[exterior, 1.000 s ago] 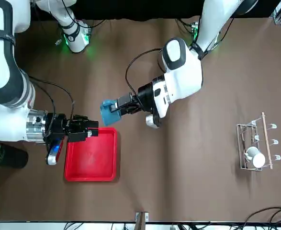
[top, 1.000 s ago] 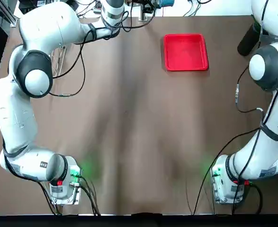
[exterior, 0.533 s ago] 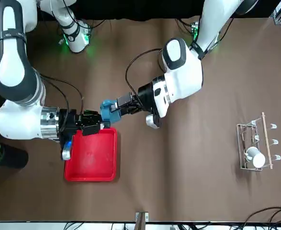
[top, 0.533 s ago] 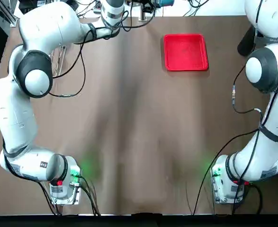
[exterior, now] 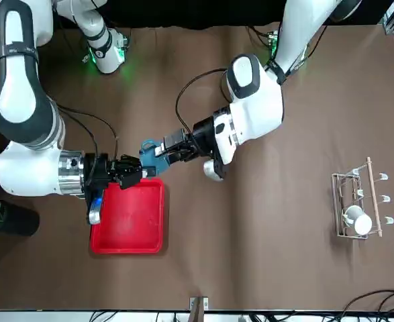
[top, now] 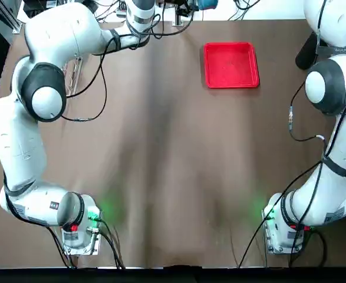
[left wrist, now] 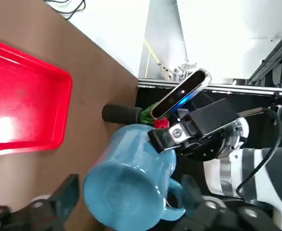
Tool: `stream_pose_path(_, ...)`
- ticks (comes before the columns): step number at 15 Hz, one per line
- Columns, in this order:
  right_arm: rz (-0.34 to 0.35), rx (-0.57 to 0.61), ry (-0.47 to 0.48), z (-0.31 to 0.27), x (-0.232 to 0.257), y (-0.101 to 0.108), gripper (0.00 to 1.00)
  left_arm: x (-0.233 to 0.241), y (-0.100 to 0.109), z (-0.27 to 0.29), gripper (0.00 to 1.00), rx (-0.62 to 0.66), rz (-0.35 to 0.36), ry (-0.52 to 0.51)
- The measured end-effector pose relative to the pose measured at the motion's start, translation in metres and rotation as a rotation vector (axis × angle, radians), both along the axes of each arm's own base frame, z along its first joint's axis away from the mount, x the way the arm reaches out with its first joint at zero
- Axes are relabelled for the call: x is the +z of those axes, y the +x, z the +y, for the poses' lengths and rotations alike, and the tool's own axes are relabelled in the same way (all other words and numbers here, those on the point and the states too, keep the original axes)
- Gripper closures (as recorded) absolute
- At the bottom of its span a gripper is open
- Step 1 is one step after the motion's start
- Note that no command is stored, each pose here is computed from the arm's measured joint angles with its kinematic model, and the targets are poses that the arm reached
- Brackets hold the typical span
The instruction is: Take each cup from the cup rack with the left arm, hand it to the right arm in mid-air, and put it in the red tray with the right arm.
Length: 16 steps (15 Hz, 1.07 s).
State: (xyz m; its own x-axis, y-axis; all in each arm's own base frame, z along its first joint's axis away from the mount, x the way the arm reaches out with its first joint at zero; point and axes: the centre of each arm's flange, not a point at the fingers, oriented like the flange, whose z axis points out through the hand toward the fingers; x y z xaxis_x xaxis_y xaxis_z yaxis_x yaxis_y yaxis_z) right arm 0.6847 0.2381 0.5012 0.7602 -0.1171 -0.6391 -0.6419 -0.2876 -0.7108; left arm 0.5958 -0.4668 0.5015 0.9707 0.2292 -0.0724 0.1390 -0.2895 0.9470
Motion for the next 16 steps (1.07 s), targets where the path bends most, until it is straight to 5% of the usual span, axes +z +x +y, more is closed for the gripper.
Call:
stream_pose_path(6, -0.002, -0.011, -0.042, -0.015, -0.007, 0.004, 0.88, 0.007, 0.014, 0.018, 0.00, 0.046, -0.011, -0.008)
stream_pose_path(12, -0.009, -0.047, -0.273, -0.092, -0.038, 0.020, 0.88, -0.012, 0.046, 0.088, 0.00, 0.112, -0.044, 0.104)
stream_pose_path(16, 0.140, -0.098, -0.560, -0.138, -0.098, 0.028, 0.88, -0.032, 0.046, 0.129, 0.00, -0.008, -0.021, 0.233)
